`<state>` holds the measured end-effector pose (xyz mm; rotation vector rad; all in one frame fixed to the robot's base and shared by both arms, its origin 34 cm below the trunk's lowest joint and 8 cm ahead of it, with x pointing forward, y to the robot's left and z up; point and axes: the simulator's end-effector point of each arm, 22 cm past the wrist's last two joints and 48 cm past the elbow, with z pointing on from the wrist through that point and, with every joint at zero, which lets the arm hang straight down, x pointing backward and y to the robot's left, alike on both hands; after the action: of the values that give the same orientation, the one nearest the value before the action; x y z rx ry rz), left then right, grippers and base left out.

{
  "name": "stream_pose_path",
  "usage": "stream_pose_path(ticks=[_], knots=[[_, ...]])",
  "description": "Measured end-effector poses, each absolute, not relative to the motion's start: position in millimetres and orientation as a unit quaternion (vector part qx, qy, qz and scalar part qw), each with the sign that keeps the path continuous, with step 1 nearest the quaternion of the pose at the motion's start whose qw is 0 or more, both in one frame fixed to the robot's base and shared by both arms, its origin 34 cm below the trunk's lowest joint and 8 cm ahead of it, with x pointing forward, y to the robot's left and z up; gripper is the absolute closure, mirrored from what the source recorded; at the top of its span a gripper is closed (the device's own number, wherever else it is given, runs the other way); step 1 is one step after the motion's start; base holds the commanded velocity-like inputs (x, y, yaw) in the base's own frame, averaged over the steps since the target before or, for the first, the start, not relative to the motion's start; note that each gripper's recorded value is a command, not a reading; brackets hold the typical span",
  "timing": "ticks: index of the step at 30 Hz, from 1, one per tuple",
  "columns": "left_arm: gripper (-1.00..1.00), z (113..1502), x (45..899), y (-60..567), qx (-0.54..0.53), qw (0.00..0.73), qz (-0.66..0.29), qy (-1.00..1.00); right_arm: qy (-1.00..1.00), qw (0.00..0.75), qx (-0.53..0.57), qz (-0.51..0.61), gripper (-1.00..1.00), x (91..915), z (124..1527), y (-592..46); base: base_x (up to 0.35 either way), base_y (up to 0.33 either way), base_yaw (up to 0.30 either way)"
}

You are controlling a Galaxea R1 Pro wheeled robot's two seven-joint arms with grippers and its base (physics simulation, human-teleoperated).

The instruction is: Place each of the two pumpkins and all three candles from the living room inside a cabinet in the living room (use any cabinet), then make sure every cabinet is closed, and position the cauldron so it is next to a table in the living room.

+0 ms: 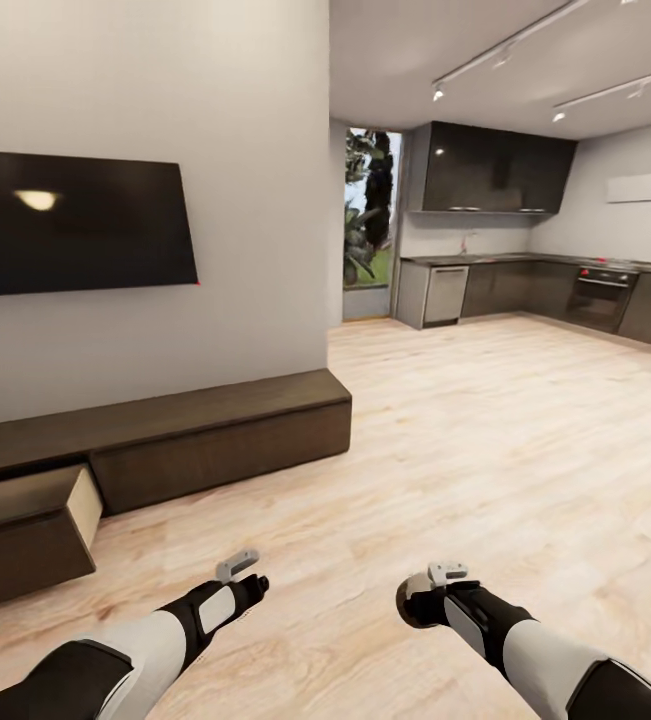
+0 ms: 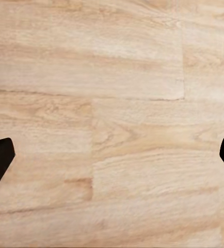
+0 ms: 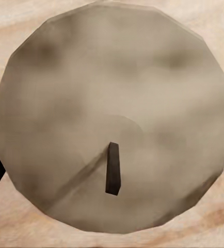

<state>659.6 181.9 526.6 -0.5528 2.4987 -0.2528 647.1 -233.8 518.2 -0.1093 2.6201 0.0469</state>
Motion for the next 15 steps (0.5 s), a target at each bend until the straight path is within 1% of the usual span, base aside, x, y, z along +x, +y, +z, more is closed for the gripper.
stream_pose_path(ticks=[10, 15], knots=[[-1.00, 527.4, 659.6, 179.4, -0.206, 0.281, -0.096, 0.932, 0.965, 0.257, -0.041, 0.017, 1.00, 647.5, 518.9, -233.7, 0.164, 0.320, 0.288], [-1.00, 527.5, 659.4, 176.2, -0.205, 0.281, -0.097, 0.933, 0.965, 0.257, -0.041, 0.017, 1.00, 647.5, 518.8, -233.7, 0.130, 0.320, 0.292]])
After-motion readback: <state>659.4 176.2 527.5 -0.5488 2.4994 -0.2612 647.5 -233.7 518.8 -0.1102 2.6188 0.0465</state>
